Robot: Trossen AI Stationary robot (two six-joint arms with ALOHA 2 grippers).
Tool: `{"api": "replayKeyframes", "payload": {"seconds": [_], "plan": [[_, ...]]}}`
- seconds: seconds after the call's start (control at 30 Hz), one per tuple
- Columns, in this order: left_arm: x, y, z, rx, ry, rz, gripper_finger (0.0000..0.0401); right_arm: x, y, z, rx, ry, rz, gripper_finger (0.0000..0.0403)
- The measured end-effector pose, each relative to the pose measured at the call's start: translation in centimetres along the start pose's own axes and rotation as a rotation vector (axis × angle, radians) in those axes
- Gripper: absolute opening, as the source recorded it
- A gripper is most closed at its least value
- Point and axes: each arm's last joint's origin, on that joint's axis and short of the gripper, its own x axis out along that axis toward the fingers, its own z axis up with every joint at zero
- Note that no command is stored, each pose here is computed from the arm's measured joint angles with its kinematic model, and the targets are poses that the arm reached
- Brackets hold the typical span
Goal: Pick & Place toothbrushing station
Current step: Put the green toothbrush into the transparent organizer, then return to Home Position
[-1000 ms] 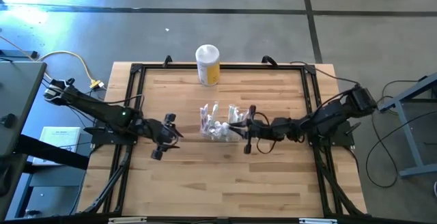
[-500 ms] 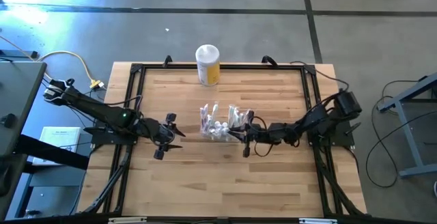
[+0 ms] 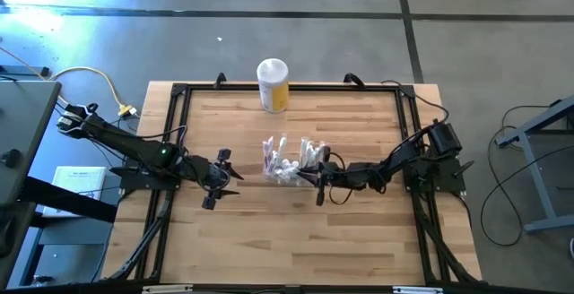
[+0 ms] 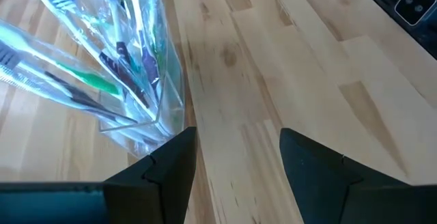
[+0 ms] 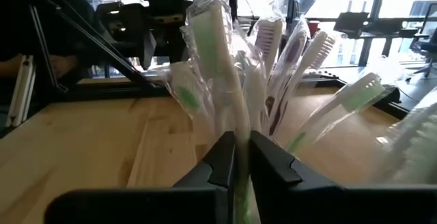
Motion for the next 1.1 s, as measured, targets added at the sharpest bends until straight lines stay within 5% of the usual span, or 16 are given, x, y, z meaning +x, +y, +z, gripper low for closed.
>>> {"api": "replayKeyframes", "payload": {"seconds": [0.5, 0.87, 1.1], "plan": [[0.0, 0.0, 0.0, -0.178, 0.000, 0.002, 0.0203, -0.4, 0.4, -0.1, 0.015, 0.083, 0.011, 0.0113], [0.0, 0.0, 0.0, -0.180, 0.000, 0.002, 0.0203, -2.1, 1.9, 2.6, -0.086, 0.095, -0.087, 0.0243], [0.0, 0.0, -0.1, -0.215, 0.010, 0.002, 0.0203, -3.1, 2.6, 4.3, -0.082, 0.074, -0.050, 0.0271]]}}
